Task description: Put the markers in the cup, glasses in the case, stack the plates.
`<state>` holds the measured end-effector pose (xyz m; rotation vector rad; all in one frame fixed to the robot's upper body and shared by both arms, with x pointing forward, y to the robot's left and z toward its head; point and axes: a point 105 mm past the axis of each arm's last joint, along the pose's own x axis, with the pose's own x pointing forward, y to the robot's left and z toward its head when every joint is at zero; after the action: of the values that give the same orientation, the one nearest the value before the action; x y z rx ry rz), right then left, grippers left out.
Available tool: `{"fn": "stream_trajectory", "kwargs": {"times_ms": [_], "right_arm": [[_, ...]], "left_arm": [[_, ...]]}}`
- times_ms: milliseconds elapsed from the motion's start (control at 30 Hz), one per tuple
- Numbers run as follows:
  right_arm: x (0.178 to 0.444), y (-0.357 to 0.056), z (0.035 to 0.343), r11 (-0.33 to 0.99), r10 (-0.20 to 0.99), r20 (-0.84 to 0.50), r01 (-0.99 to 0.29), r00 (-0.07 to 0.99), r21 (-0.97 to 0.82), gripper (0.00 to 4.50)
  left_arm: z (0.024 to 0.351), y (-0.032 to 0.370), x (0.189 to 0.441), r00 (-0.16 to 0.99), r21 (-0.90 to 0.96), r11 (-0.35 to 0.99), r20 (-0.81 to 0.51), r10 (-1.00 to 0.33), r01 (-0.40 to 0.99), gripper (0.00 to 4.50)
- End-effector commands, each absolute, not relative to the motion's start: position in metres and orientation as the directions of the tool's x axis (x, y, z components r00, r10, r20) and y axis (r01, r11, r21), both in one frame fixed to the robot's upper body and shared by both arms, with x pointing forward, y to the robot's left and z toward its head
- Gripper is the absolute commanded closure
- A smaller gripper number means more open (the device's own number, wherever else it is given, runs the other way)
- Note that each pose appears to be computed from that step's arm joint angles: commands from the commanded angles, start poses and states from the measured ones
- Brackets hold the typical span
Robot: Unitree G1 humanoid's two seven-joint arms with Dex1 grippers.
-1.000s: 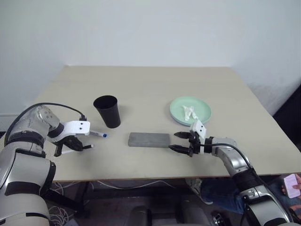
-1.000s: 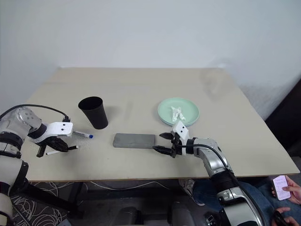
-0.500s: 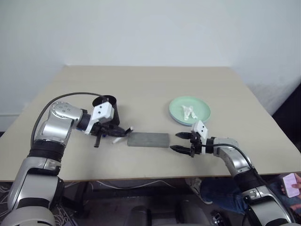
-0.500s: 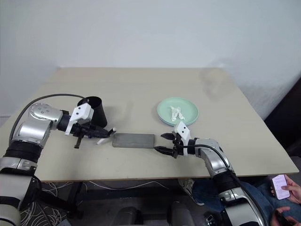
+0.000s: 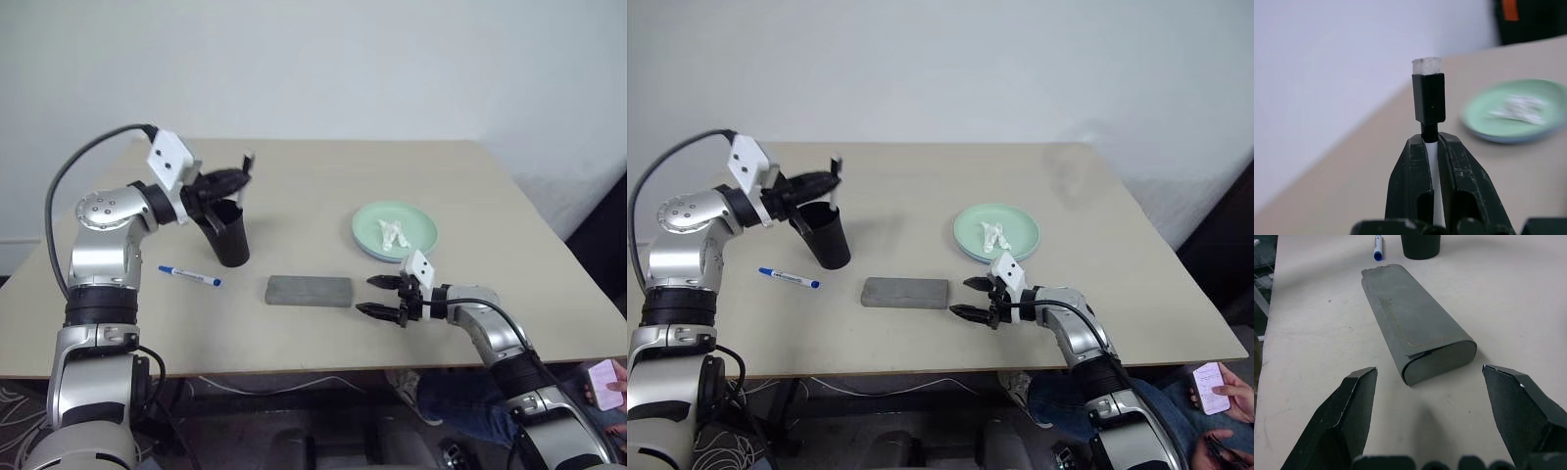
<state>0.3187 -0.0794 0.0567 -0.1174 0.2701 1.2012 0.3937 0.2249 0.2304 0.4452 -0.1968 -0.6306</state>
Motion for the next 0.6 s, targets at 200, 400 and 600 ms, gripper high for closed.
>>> {"fn": "stream_trajectory", "kwargs": {"times_ms": [200,400,600], "right_arm": [[0.324,-0.076,0.073,0.342,0.913,-0.237,-0.94,0.331,0.004,0.75],[0.323,-0.076,0.072,0.338,0.914,-0.242,-0.941,0.326,0.007,0.75],[0.322,-0.077,0.072,0.342,0.912,-0.242,-0.94,0.33,0.006,0.75]], "left_arm": [[0.241,0.252,0.407,0.889,0.455,0.842,0.197,-0.412,0.29,4.47],[0.214,0.25,0.415,0.905,0.367,0.878,0.175,-0.389,0.307,4.47],[0.199,0.25,0.415,0.913,0.334,0.886,0.14,-0.383,0.321,4.47]]}}
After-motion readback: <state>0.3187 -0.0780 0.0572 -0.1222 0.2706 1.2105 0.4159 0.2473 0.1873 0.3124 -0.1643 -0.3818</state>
